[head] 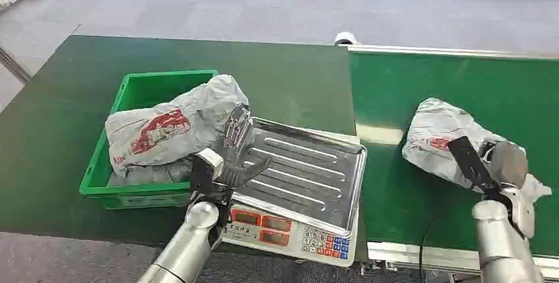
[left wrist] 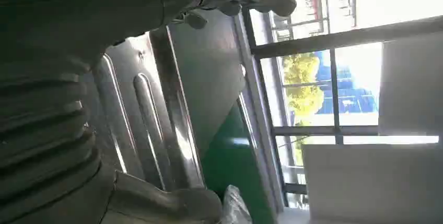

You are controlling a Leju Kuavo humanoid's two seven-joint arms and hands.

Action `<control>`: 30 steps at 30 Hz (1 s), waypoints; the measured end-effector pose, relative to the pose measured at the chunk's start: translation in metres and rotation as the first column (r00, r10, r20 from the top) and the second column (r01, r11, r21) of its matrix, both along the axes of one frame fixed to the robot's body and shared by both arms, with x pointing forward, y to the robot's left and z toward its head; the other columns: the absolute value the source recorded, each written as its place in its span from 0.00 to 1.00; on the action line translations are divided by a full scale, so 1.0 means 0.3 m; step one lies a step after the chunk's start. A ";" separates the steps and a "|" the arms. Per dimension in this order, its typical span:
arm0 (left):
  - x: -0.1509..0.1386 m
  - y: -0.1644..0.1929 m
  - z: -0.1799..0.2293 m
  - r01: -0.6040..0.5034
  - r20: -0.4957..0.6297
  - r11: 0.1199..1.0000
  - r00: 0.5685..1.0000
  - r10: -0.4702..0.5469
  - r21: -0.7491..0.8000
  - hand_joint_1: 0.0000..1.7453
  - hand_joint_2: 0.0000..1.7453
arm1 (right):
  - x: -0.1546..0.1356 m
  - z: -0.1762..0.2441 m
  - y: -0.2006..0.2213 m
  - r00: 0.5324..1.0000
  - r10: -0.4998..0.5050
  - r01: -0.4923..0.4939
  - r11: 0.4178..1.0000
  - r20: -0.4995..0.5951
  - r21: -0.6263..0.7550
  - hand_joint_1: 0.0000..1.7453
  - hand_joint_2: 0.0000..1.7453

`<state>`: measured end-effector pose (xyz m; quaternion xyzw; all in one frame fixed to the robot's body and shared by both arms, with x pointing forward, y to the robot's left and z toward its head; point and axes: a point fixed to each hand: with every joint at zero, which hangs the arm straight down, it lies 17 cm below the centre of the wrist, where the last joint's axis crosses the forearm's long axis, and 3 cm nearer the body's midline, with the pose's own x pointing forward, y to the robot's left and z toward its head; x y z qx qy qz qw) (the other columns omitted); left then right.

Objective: Moved the parcel from conveyor to table for the left to box.

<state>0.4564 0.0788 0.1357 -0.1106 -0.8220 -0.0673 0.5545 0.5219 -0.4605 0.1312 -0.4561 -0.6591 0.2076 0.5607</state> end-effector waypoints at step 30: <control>0.014 -0.018 0.024 0.026 0.009 1.000 1.000 -0.026 -0.007 0.00 1.00 | 0.046 -0.015 0.162 0.985 0.023 -0.016 0.999 -0.172 0.040 0.00 0.00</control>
